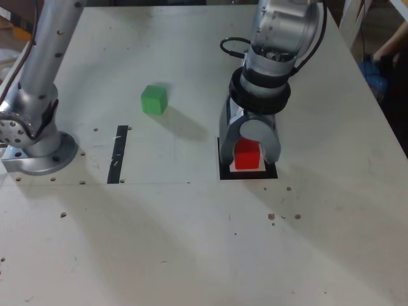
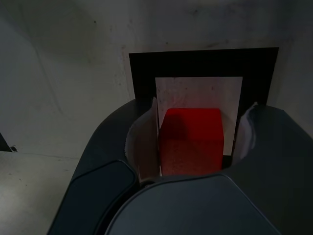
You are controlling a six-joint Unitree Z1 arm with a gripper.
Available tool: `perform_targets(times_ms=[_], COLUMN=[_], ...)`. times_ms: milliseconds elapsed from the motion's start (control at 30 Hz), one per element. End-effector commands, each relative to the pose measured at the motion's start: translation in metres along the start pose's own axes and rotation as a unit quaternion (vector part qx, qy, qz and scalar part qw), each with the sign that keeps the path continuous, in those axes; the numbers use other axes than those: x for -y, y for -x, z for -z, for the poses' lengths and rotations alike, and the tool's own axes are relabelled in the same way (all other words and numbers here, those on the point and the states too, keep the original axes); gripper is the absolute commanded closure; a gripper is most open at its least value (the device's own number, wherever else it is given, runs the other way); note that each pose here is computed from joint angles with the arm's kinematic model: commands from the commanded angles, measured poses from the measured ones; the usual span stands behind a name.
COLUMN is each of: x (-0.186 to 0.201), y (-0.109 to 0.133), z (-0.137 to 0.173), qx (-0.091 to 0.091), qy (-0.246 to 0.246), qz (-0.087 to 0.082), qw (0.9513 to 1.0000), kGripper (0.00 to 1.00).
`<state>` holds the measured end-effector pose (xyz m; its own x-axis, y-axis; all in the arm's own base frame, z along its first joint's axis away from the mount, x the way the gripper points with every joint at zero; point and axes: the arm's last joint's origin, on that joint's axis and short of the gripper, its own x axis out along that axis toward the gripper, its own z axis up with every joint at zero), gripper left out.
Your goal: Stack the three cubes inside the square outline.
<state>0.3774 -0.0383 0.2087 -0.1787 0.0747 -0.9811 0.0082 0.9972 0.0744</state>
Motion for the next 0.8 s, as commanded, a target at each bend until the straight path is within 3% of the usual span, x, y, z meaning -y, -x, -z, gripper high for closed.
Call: perform_targets(times_ms=[0,233,467,633,767], x=[-0.001,-0.012,-0.071,-0.129,-0.172], y=[0.001,0.04,0.071,0.086,0.094], z=[0.0,0.031,0.07,0.062,0.035], qx=[-0.001,0.02,0.041,0.072,0.085], qy=[0.001,0.009,0.045,0.048,0.003], qz=[-0.001,-0.02,-0.042,-0.063,-0.081], qw=[1.0,0.9996,0.9973,0.9943,0.9931], kGripper=[0.01,0.01,0.01,0.01,0.01])
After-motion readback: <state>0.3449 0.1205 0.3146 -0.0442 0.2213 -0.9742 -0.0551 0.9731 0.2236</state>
